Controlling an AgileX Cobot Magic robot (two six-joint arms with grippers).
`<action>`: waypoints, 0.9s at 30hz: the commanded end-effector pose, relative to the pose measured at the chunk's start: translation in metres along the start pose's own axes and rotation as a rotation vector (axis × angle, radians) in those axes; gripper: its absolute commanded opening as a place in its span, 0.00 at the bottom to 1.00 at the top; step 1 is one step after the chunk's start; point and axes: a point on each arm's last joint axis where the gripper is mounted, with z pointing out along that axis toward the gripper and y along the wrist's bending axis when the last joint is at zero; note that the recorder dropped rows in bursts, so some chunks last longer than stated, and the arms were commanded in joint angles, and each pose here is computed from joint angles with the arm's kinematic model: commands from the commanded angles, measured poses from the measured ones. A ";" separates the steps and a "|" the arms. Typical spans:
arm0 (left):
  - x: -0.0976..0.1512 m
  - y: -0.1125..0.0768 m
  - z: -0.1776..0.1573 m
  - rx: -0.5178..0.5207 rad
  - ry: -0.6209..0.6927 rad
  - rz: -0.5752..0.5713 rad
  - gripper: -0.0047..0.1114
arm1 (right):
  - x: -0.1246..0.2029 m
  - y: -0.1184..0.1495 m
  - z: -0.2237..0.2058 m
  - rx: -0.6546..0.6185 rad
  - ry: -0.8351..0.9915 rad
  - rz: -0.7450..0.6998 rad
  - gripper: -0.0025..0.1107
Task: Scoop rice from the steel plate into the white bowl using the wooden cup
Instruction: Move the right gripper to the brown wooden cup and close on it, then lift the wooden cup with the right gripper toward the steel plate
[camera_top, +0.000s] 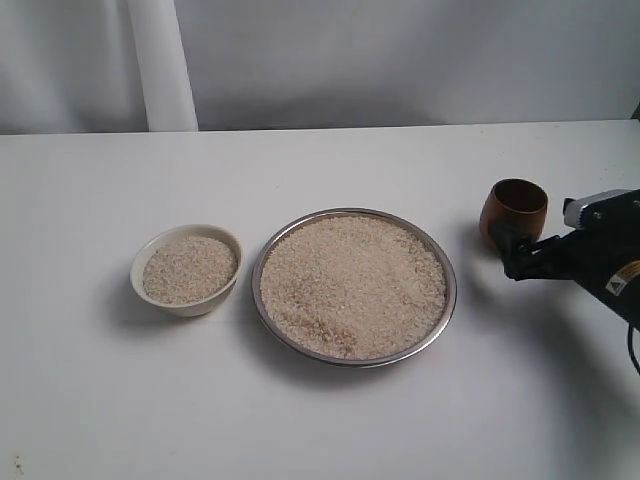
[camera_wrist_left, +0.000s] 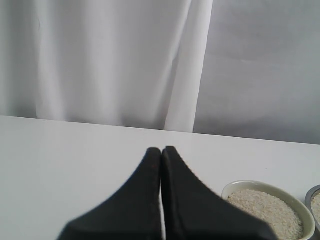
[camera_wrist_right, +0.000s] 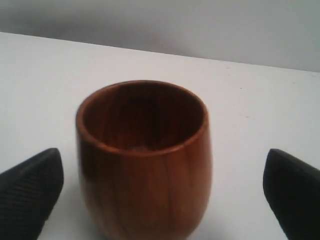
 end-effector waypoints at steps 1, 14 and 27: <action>0.000 0.000 0.000 0.006 0.000 -0.012 0.04 | 0.003 -0.002 0.008 -0.032 -0.021 -0.005 0.95; 0.000 0.000 0.000 0.006 0.000 -0.012 0.04 | 0.007 -0.012 0.035 -0.062 0.001 -0.009 0.95; 0.000 0.000 0.000 0.006 0.000 -0.012 0.04 | 0.012 -0.016 0.048 -0.082 -0.028 -0.022 0.95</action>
